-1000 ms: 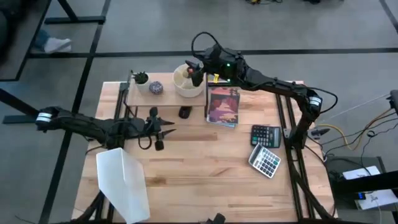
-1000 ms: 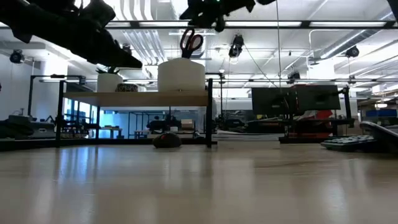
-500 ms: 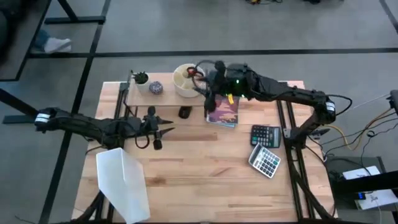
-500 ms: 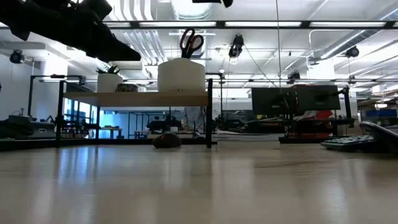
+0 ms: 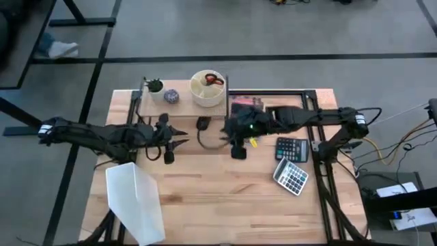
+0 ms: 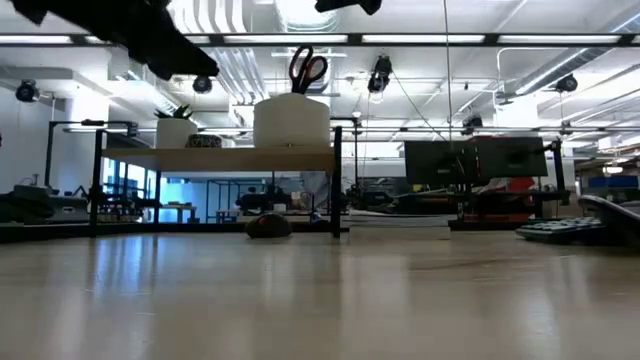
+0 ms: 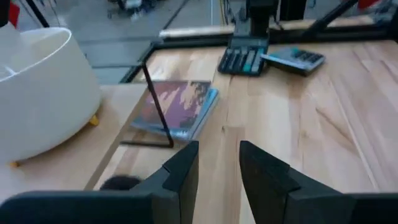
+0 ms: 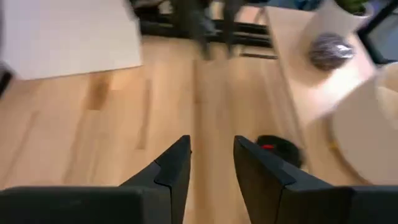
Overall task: Stock shelves
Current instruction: Move the white file holder to the top right of the table
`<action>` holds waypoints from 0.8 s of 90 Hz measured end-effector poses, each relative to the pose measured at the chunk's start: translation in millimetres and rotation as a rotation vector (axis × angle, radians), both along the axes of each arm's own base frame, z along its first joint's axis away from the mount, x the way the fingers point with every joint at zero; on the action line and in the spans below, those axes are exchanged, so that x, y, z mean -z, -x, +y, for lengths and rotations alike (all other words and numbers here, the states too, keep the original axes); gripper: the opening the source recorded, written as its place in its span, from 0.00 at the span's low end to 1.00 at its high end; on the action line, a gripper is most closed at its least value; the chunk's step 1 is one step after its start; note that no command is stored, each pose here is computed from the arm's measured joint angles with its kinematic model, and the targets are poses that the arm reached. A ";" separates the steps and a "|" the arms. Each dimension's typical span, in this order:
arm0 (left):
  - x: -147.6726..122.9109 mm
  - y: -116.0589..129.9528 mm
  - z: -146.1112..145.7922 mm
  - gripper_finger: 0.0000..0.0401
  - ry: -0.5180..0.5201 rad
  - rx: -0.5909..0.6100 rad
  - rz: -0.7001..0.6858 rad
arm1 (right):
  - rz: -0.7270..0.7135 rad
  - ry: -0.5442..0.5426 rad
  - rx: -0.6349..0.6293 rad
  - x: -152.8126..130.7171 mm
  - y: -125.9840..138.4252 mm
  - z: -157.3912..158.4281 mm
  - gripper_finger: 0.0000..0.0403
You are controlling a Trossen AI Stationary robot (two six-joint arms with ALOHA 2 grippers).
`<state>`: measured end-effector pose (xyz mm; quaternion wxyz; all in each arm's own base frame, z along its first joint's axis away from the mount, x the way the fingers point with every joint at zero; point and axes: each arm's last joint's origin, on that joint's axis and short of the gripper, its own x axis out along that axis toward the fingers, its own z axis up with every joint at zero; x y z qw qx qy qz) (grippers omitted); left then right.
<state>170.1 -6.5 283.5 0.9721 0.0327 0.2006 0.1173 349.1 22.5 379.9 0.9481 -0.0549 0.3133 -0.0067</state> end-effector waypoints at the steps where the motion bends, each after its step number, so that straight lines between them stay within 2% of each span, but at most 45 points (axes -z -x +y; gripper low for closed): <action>1: -2.3 0.6 0.0 0.25 0.003 -0.001 0.006 | 0.001 -0.002 -0.004 1.1 -0.5 1.9 0.24; 22: -58.4 20.2 -7.9 0.28 0.146 -0.020 0.183 | 0.159 0.008 0.036 31.3 5.3 34.5 0.19; 35: -98.5 33.4 -14.3 0.34 0.307 0.039 0.278 | 0.238 -0.009 0.028 53.3 3.5 55.1 0.17; 51: -135.4 56.3 -13.9 0.45 0.506 0.004 0.434 | 0.320 -0.017 0.001 82.6 2.9 82.1 0.19; 60: -151.8 68.8 -14.2 0.50 0.643 -0.008 0.480 | 0.368 -0.030 0.007 102.0 2.1 97.6 0.21; 72: -168.0 80.7 -13.7 0.51 0.755 -0.059 0.465 | 0.375 -0.018 0.090 126.9 3.7 113.9 0.23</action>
